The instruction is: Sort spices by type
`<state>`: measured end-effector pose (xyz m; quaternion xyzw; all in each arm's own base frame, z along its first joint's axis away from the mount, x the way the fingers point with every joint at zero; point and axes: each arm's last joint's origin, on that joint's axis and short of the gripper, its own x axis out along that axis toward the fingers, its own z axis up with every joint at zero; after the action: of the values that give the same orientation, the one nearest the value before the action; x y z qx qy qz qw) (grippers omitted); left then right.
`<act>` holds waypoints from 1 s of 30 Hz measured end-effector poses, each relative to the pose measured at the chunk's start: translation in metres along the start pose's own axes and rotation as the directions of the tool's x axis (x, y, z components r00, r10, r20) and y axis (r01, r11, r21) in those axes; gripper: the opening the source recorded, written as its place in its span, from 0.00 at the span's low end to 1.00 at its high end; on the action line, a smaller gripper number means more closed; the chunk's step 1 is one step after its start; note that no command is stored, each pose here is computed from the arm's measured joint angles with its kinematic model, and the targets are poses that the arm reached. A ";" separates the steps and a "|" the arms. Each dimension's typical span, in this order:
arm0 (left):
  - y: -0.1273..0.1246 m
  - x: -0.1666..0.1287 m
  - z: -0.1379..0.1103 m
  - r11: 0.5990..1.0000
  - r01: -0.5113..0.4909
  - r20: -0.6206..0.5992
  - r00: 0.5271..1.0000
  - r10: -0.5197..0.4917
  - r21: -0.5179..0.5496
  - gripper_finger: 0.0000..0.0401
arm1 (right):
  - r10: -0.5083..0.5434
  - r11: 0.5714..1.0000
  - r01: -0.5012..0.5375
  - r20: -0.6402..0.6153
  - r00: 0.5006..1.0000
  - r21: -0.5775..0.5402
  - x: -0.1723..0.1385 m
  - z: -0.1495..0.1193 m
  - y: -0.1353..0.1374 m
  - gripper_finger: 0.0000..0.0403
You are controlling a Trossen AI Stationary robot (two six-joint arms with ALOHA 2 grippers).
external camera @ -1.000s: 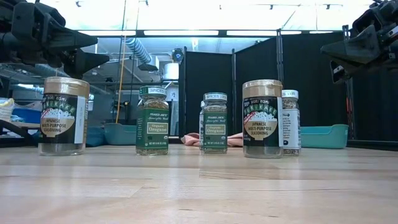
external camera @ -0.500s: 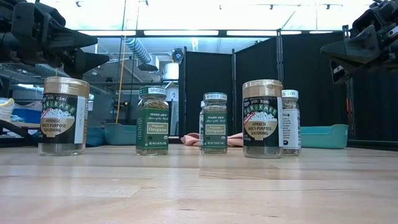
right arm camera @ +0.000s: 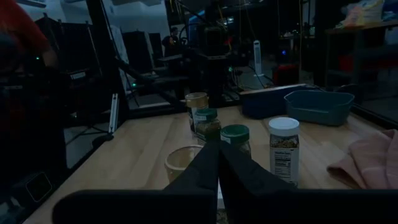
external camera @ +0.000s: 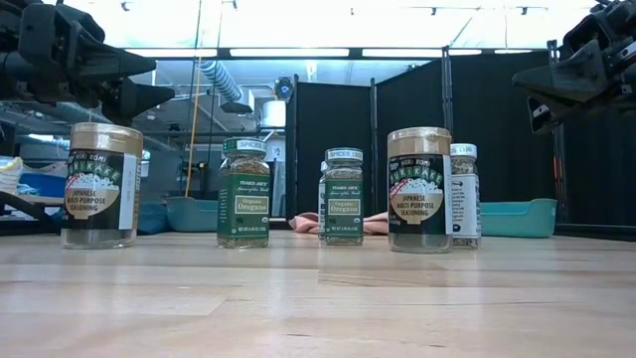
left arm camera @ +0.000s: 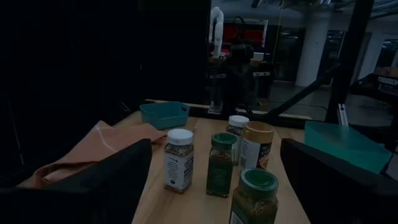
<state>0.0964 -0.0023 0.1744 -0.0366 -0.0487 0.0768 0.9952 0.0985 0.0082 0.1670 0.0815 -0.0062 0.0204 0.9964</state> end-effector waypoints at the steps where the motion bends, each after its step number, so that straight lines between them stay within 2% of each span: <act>1: 0.000 0.000 0.000 1.000 0.000 0.000 1.000 0.000 0.000 0.90 | 0.000 1.000 0.000 0.000 1.000 0.000 0.000 0.000 0.000 0.05; 12: 0.000 0.000 0.001 1.000 0.000 0.007 1.000 0.000 -0.002 0.90 | 0.000 1.000 0.000 0.000 1.000 0.000 0.000 0.000 0.000 0.05; 26: -0.001 -0.002 0.019 0.998 0.025 0.196 0.980 -0.013 -0.058 0.90 | 0.000 1.000 0.000 0.000 1.000 0.000 0.000 0.000 0.000 0.05; 30: 0.000 -0.002 0.023 0.982 0.038 0.231 0.973 0.006 -0.184 0.90 | 0.000 1.000 0.000 0.000 1.000 0.000 0.000 0.000 0.000 0.05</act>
<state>0.0916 -0.0015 0.1968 -0.1206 -0.1710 0.0674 0.9755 0.0986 0.0082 0.1670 0.0815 -0.0060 0.0206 0.9964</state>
